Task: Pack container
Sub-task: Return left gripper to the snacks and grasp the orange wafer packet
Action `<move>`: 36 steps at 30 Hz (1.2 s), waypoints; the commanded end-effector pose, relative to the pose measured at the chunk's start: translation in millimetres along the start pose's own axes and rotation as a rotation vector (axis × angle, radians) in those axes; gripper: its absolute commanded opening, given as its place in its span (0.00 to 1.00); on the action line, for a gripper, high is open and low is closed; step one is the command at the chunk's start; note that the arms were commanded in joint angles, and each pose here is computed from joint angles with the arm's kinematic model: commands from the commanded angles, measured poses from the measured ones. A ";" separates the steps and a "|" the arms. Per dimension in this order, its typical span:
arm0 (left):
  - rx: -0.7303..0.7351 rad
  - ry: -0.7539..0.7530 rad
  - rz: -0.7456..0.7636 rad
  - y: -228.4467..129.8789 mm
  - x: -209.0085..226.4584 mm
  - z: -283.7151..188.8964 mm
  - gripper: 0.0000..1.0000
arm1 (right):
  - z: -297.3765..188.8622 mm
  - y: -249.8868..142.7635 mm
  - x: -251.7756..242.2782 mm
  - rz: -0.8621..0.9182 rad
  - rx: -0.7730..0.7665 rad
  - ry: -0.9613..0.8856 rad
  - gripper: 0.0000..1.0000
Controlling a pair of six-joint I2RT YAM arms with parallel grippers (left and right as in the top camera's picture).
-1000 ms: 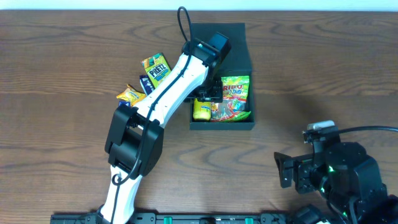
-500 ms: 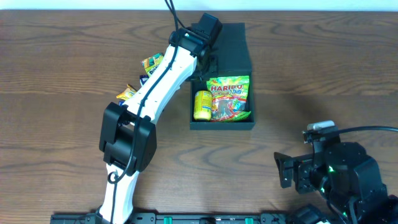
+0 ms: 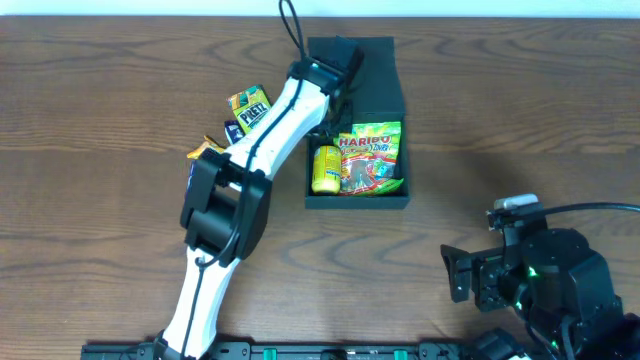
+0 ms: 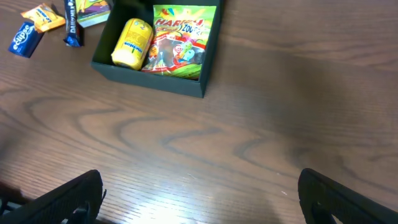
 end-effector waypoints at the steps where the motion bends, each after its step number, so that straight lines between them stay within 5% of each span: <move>1: 0.012 0.009 0.020 -2.6 -2.1 3.6 0.06 | -2.2 1.4 -2.2 -0.003 -0.009 -0.011 0.99; 19: 0.097 0.059 0.029 -20.0 8.6 -5.6 0.06 | -2.2 1.4 -2.2 -0.003 -0.009 -0.011 0.99; 23: -0.047 0.065 0.019 5.1 13.8 -50.1 0.06 | -2.2 1.4 -2.2 -0.003 -0.009 -0.011 0.99; 29: -0.387 0.266 -0.048 41.8 62.1 -150.4 0.06 | -2.2 1.4 -2.2 -0.003 -0.009 -0.011 0.99; 36: -0.446 0.340 -0.266 38.8 137.3 -209.3 0.06 | -2.2 1.4 -2.2 -0.003 -0.009 -0.011 0.99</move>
Point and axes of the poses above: each gripper's point midway between its finger pads, its own z axis out along the fingers, its own x axis along the line the jaws close on, y = z × x, the point moved 5 cm from there along -z, back along the fingers, and after that the axes turned 2 degrees about -z, right-handed, at the moved point
